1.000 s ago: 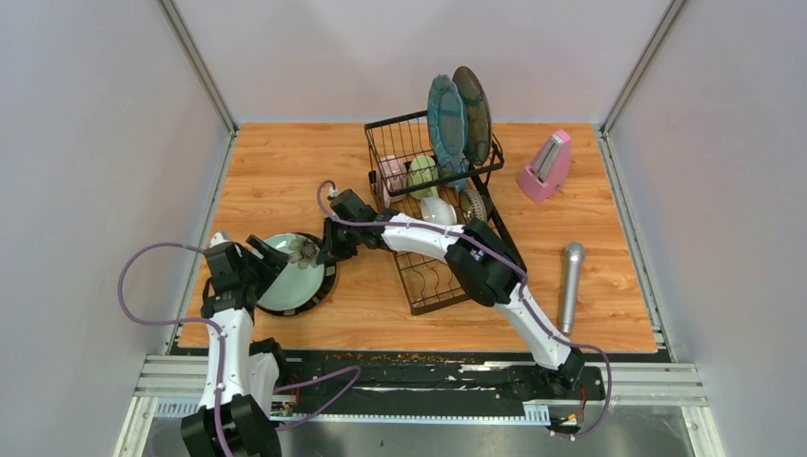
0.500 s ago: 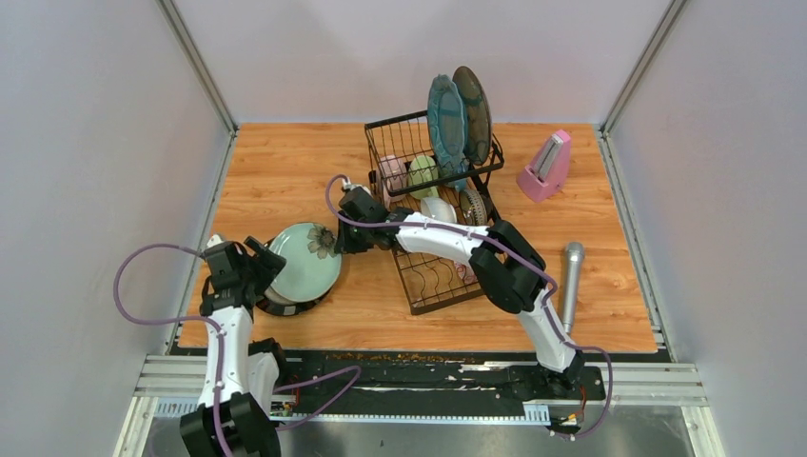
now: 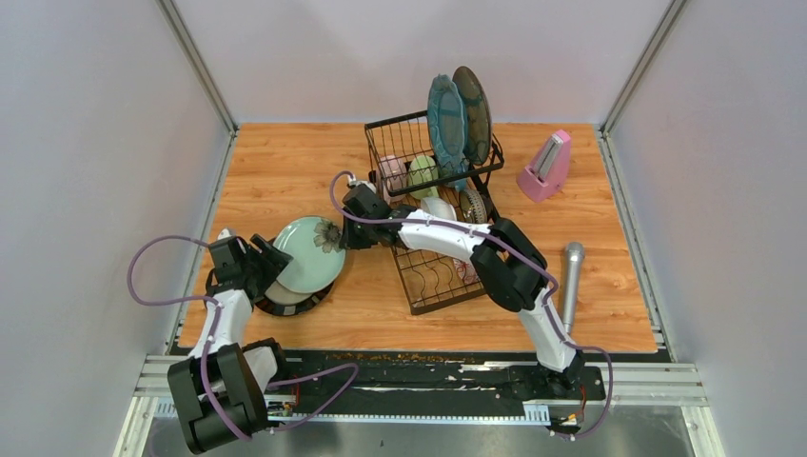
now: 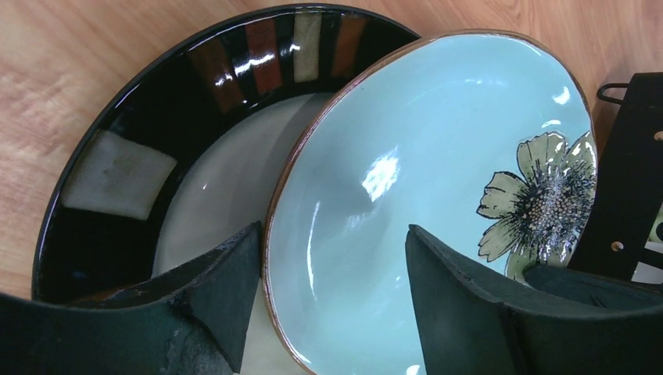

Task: Load the mixed dishes into the dish rack
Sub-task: Pick up the plate at the center of the board.

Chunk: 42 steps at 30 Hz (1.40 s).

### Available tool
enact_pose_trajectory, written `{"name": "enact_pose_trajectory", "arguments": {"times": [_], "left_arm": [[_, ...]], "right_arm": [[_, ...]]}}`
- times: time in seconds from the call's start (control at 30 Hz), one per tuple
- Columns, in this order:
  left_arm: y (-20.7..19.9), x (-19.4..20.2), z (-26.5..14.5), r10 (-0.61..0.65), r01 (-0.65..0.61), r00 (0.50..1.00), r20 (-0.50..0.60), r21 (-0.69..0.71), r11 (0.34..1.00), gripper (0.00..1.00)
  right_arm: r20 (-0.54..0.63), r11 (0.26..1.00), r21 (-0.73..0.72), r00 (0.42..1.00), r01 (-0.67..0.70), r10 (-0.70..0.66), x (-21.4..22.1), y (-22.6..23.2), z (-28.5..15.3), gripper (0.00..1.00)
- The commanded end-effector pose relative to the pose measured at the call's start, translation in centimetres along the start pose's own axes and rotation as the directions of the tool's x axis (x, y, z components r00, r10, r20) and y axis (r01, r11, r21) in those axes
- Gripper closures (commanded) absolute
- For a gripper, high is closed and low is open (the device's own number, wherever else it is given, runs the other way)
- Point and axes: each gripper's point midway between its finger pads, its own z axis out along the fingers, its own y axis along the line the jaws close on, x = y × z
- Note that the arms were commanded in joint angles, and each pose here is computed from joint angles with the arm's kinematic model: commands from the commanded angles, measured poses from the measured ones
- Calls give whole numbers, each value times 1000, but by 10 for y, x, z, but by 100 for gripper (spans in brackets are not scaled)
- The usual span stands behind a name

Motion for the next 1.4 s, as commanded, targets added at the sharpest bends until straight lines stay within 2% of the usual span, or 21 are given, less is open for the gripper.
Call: {"name": "enact_pose_trajectory", "arguments": {"times": [0.0,0.2,0.43,0.9,1.0,1.07,1.2,1.37], "left_arm": [[0,7,5,19,-18,1000,-22,39,999,28],[-5,11,4,29,-26,999,-35,70,997,39],[-6,18,3,44,-37,996,-76,88,995,49],[-16,32,4,73,-48,987,-141,176,983,61],[-17,32,4,74,-48,987,-142,180,982,61],[-18,32,4,78,-50,987,-143,187,981,62],[-22,33,3,85,-53,986,-144,212,976,61],[-26,31,1,86,-53,987,-135,233,971,59]], "right_arm": [[-15,997,-65,999,50,-52,-5,20,-9,95],[-57,989,-142,997,40,-49,0,36,0,82],[-56,984,-175,998,25,-35,-3,45,7,72],[-25,980,-189,998,-60,56,-11,51,26,67],[-19,977,-200,998,-67,65,-12,55,26,70],[1,973,-222,998,-57,59,-16,61,22,78],[66,970,-245,998,10,7,-25,76,8,99],[141,971,-223,988,87,-57,-34,85,-9,100]]}}
